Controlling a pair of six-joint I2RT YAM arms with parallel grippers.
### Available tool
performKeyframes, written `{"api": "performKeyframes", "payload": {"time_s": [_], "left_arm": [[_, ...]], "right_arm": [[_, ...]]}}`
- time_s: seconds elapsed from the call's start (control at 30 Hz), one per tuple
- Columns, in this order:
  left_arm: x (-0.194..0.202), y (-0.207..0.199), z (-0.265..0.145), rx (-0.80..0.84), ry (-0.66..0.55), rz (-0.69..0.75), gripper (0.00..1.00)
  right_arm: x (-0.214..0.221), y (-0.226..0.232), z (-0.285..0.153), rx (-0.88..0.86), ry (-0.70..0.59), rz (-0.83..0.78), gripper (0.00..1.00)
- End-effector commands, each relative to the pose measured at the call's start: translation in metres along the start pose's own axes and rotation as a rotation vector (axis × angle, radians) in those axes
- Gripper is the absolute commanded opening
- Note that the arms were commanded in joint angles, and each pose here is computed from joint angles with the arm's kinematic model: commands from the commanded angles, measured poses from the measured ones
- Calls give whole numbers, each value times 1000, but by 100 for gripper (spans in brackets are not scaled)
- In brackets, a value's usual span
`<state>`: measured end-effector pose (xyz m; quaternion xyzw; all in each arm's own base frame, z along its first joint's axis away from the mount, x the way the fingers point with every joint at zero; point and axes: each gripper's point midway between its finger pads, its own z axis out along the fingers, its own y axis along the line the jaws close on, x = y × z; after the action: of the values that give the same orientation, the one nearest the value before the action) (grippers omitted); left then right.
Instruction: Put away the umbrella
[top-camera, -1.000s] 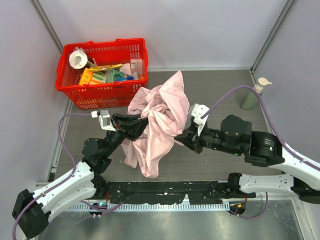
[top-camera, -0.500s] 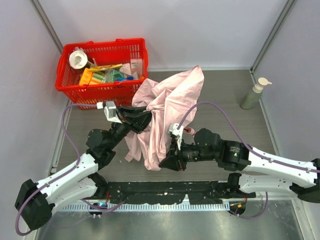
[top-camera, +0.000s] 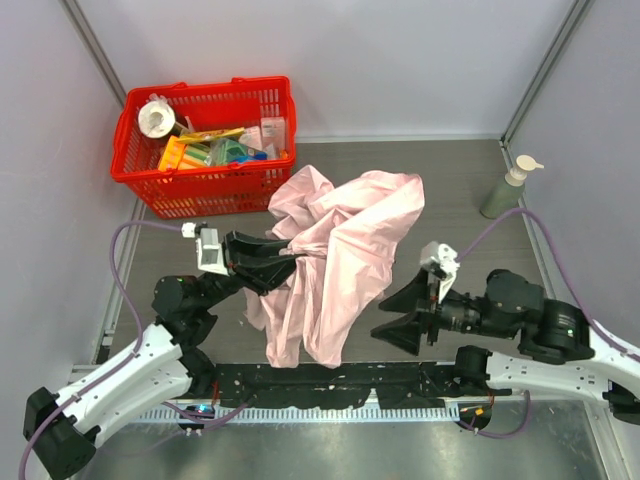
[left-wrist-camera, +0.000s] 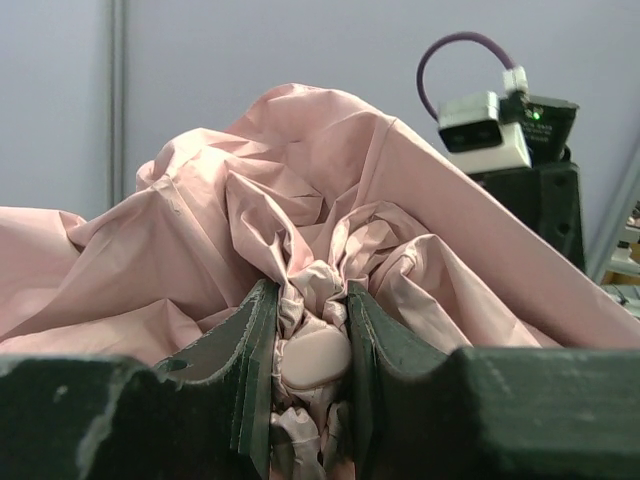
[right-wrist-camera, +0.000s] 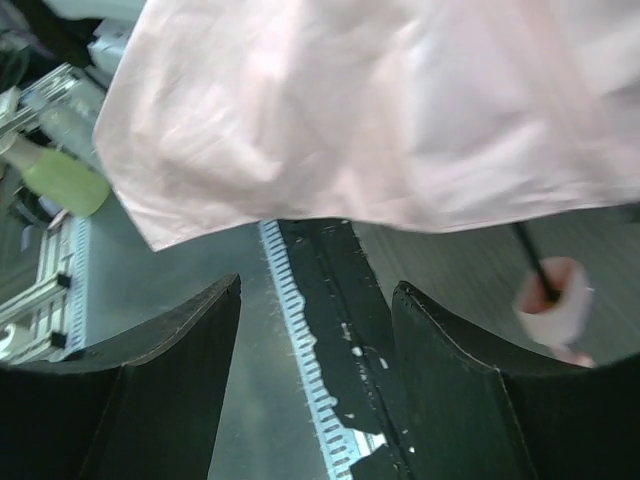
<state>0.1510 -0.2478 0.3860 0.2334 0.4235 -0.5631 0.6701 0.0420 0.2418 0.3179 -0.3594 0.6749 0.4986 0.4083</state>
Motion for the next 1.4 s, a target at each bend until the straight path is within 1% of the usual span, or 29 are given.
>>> {"api": "performKeyframes", "payload": {"time_s": [0.0, 0.03, 0.1, 0.17, 0.2, 0.27, 0.3, 0.37, 0.5, 0.53, 0.63, 0.77, 0.9, 0.93, 1.07, 1.27, 1.37], "left_arm": [[-13, -25, -2, 113, 28, 63, 0], [-13, -28, -3, 121, 43, 71, 0], [-9, -28, -6, 119, 82, 78, 0], [-8, -28, -8, 110, 106, 79, 0], [-8, -28, -8, 102, 108, 78, 0], [-9, -27, -9, 90, 113, 71, 0], [-8, -27, -9, 91, 119, 65, 0], [-5, -30, -10, 106, 132, 46, 0], [-1, -37, -11, 144, 141, 13, 0], [-1, -38, -11, 151, 141, 9, 0], [-3, -43, -12, 175, 132, -5, 0], [-2, -51, -13, 218, 141, -30, 0], [1, -54, -12, 241, 154, -47, 0], [1, -54, -12, 241, 153, -47, 0], [-3, -56, -10, 254, 136, -50, 0], [-3, -55, -3, 271, 118, -84, 0], [-2, -54, 1, 275, 115, -110, 0]], "right_arm": [[-12, -54, -33, 336, -46, -17, 66], [-18, -60, -41, 381, -75, -20, 66], [-37, -56, -50, 380, -139, -30, 66], [-57, -43, -53, 322, -189, -51, 66], [-64, -27, -54, 245, -198, -60, 65], [-78, -5, -52, 143, -224, -89, 65], [-88, 2, -49, 114, -252, -94, 65], [-95, 10, -43, 73, -256, -125, 65], [-93, -14, -19, 198, -193, -170, 66], [-89, -19, -9, 213, -165, -182, 66], [-82, -26, 8, 229, -136, -205, 66], [-74, -30, 22, 227, -108, -230, 66], [-64, -21, 37, 153, -75, -239, 70], [-62, -20, 38, 147, -73, -237, 73], [-54, -29, 45, 174, -55, -232, 79], [-44, -42, 57, 222, -40, -222, 80], [-44, -42, 63, 216, -52, -221, 81]]}}
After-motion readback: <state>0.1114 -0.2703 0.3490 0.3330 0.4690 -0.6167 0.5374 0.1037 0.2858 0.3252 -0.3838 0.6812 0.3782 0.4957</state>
